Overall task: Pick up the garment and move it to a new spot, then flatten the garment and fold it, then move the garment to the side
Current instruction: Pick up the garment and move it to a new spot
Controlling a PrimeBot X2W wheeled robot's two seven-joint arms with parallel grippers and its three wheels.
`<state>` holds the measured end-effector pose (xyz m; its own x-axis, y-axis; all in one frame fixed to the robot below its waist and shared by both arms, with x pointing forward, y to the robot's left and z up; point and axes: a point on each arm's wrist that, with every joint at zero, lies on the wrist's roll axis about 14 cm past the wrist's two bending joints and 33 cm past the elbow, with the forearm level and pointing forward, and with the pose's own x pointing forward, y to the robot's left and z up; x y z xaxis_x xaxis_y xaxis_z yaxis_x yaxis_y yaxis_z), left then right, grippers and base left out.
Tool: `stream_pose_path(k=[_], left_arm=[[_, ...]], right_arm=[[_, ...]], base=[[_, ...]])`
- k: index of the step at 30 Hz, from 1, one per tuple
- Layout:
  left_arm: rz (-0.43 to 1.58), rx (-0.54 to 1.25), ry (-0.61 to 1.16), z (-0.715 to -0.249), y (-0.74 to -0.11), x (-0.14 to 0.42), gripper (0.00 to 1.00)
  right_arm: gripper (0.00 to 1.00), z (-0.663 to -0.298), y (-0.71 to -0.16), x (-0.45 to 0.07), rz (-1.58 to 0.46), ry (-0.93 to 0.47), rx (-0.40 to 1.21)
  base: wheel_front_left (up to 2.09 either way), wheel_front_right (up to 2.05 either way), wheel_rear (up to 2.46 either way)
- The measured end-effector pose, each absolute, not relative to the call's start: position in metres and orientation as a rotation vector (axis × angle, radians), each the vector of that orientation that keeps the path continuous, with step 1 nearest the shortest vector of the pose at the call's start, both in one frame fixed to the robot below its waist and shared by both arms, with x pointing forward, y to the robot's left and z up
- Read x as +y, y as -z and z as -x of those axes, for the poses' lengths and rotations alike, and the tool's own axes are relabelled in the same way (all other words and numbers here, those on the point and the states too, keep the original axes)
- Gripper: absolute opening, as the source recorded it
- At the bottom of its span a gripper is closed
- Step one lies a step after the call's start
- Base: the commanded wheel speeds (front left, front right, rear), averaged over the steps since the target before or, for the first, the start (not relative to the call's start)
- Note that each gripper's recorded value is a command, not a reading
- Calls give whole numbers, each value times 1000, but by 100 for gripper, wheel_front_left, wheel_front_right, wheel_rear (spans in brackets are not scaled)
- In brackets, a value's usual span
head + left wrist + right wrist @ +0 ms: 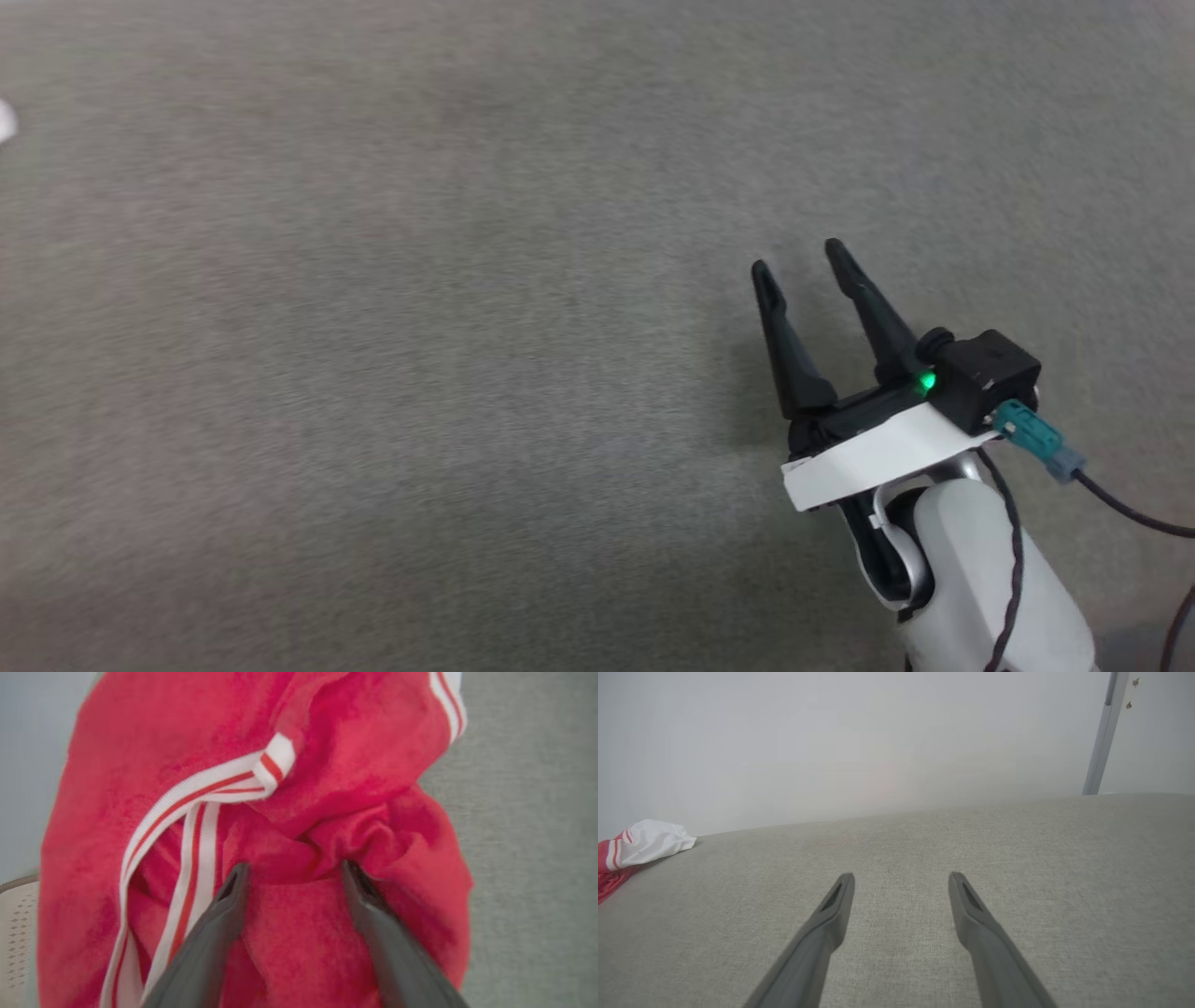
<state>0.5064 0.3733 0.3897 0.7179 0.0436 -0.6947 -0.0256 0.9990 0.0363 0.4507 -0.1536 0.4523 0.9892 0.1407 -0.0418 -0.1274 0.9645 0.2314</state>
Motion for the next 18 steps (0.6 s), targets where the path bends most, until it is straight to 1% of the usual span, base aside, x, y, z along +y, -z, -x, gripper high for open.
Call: stream_pose_path(k=[8, 14, 15, 16, 17, 18], left_arm=[[-38, 864, -73, -520, -355, 376, 100], [1, 894, -89, -521, -348, 374, 100], [10, 897, -89, -521, -348, 373, 81], [17, 899, -89, -520, -348, 372, 49], [18, 899, -87, -520, -348, 371, 13], [22, 897, -83, -520, -348, 369, 0]], right_arm=[[100, -444, -442, -170, -197, -93, 87], [100, -445, -443, -168, -156, -108, 81], [100, -446, -445, -167, -154, -114, 75], [100, -446, -447, -165, -151, -121, 70], [100, -447, -449, -163, -149, -126, 65], [100, -447, -451, -162, -149, -130, 59]], base=[[0, 0, 0], [0, 0, 0], [0, 0, 0], [0, 0, 0], [0, 0, 0], [0, 0, 0]])
